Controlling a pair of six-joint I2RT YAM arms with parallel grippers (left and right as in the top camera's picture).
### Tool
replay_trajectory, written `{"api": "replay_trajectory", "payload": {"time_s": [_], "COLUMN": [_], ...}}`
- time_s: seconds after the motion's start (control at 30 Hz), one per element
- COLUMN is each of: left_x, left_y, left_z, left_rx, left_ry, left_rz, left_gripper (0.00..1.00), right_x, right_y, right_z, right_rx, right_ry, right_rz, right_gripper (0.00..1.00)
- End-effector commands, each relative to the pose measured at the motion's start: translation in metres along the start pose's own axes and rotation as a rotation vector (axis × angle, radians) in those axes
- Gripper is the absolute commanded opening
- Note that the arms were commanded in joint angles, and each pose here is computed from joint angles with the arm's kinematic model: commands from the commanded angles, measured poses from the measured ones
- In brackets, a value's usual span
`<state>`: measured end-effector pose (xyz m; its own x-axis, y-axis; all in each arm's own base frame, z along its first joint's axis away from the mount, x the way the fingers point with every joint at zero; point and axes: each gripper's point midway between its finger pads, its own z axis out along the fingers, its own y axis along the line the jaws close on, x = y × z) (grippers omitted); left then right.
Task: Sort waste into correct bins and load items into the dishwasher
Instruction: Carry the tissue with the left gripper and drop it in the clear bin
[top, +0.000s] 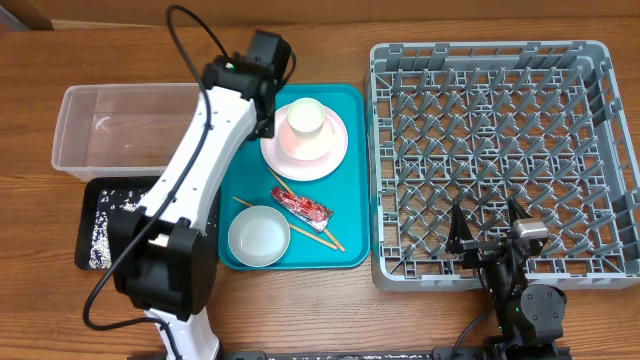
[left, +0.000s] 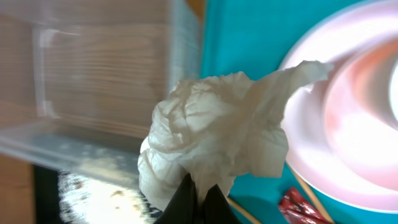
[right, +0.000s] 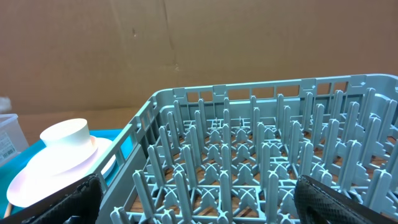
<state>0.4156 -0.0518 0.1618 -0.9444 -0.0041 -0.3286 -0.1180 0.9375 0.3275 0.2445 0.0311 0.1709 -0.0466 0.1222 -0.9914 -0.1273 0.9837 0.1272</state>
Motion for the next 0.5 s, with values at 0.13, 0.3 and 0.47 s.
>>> {"api": "replay_trajectory", "payload": {"time_s": [0.13,0.3,0.47], "left_x": [0.000,0.011,0.020], "left_y": [0.079,0.114,0.137], "left_z": [0.001,0.016,0.031], "left_rx": [-0.189,-0.190,-0.144], "left_ry": [0.014,0.089,0.148], "left_rz": [-0.222,-0.344,-0.440], "left_gripper": [0.04,0.04,0.04], "right_x": [0.002,0.002,0.002], "right_y": [0.000,0.000,0.000], "right_z": [0.000,0.000,0.000], "right_rx": [0.000,0.000,0.000], "right_ry": [-0.005,-0.005,-0.005], "right_rz": [0.007,0.007,0.007], "right_gripper": [1.00,1.00,1.00]}}
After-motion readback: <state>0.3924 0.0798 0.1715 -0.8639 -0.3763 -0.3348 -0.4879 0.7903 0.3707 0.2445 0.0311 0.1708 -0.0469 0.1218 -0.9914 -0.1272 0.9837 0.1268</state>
